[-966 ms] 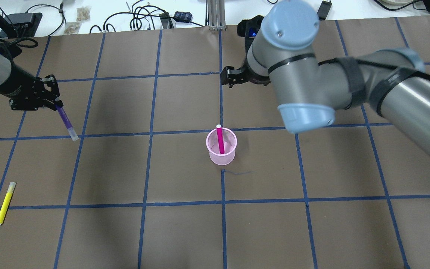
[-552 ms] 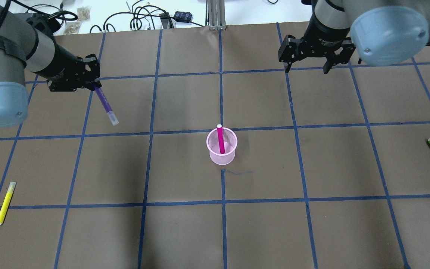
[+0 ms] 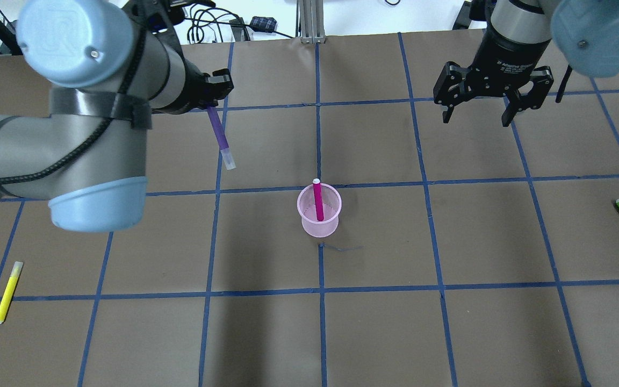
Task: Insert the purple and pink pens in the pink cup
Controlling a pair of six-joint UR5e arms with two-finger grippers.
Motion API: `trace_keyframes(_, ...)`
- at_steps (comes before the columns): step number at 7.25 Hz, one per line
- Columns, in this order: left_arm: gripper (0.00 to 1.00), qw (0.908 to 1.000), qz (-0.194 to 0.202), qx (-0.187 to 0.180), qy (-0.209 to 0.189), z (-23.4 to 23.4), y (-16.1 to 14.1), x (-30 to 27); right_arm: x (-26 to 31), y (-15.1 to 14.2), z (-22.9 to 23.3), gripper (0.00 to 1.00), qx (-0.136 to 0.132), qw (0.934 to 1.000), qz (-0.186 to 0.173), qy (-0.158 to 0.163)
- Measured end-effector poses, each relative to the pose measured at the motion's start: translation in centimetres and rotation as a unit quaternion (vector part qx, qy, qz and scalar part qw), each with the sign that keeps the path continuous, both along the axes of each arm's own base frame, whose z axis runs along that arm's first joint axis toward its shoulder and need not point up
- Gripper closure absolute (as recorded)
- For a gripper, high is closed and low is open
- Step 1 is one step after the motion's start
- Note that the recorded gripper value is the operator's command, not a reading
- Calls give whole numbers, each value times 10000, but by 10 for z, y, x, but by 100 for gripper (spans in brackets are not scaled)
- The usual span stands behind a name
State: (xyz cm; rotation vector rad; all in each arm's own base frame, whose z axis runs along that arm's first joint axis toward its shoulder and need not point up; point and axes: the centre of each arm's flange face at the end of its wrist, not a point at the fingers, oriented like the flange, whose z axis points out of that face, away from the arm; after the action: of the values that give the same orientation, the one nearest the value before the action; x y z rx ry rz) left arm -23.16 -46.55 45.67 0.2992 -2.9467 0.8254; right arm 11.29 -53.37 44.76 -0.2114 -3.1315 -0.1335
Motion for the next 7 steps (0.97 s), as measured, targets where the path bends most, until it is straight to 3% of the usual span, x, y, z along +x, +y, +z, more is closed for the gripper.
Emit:
trace_keyframes(2, 100, 9991, -1, -423, -81, -16, 34, -53, -3, 1, -3, 0, -6, 10000, -42, 11)
trace_keyframes(4, 100, 9938, 25, -1106, 102, -45, 56, -68, -5, 3, -3, 0, 22, 9998, -64, 200)
trace_keyframes(7, 100, 9881, 189, -1525, -16, -74, 71, -89, -6, 2, -5, 0, 27, 9994, 4, 342)
